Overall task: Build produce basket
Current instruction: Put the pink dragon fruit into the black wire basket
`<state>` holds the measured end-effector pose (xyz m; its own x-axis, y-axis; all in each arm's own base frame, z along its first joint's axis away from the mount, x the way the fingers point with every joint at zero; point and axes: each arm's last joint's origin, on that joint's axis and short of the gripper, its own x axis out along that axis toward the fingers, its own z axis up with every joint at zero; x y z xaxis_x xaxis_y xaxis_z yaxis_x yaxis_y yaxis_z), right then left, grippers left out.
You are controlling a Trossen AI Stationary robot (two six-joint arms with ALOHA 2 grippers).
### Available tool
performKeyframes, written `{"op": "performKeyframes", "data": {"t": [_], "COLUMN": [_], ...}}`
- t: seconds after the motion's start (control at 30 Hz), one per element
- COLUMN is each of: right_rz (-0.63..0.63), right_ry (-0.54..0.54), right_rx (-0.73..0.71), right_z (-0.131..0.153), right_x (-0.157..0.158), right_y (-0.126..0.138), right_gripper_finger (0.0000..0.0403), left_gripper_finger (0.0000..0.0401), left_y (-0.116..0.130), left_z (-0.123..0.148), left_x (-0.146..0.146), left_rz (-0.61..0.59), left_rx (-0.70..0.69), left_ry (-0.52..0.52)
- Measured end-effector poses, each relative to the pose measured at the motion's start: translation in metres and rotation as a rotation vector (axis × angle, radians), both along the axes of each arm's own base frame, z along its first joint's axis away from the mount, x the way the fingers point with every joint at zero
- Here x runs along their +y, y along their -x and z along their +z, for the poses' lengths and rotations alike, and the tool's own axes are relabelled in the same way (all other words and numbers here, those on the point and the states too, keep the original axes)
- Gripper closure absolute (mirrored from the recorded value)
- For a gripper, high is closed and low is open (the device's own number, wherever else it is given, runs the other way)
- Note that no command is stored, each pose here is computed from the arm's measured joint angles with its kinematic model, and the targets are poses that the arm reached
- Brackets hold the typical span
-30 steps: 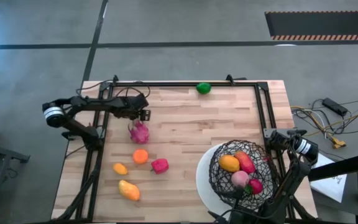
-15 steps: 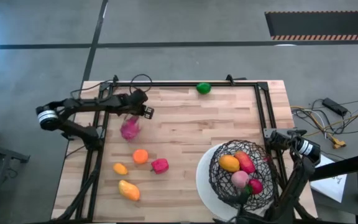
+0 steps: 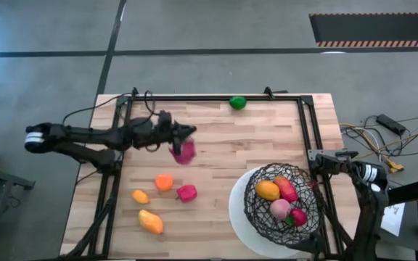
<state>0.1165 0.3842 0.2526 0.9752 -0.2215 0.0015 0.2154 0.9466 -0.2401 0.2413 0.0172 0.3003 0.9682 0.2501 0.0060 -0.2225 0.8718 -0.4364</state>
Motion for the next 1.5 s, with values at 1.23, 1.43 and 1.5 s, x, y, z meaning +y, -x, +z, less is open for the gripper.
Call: {"op": "performKeyframes", "data": {"t": [1.23, 1.43, 1.5], "right_rz": [-0.003, -0.002, -0.002], "right_ry": [0.016, 0.014, 0.012], "right_rx": [0.005, 0.004, 0.004], "right_z": [0.015, 0.015, 0.015], "right_x": [-0.003, -0.003, -0.003], "right_y": [-0.001, -0.001, -0.001], "right_gripper_finger": [0.0035, 0.0035, 0.0035], "left_gripper_finger": [0.0395, 0.0339, 0.0314], "left_y": [-0.288, -0.286, -0.285], "left_z": [-0.080, -0.079, -0.076], "left_x": [-0.126, -0.125, -0.124], "left_rz": [-0.507, -0.509, -0.490], "left_rx": [-0.209, -0.127, -0.070], "left_ry": [-0.355, -0.387, -0.423]}}
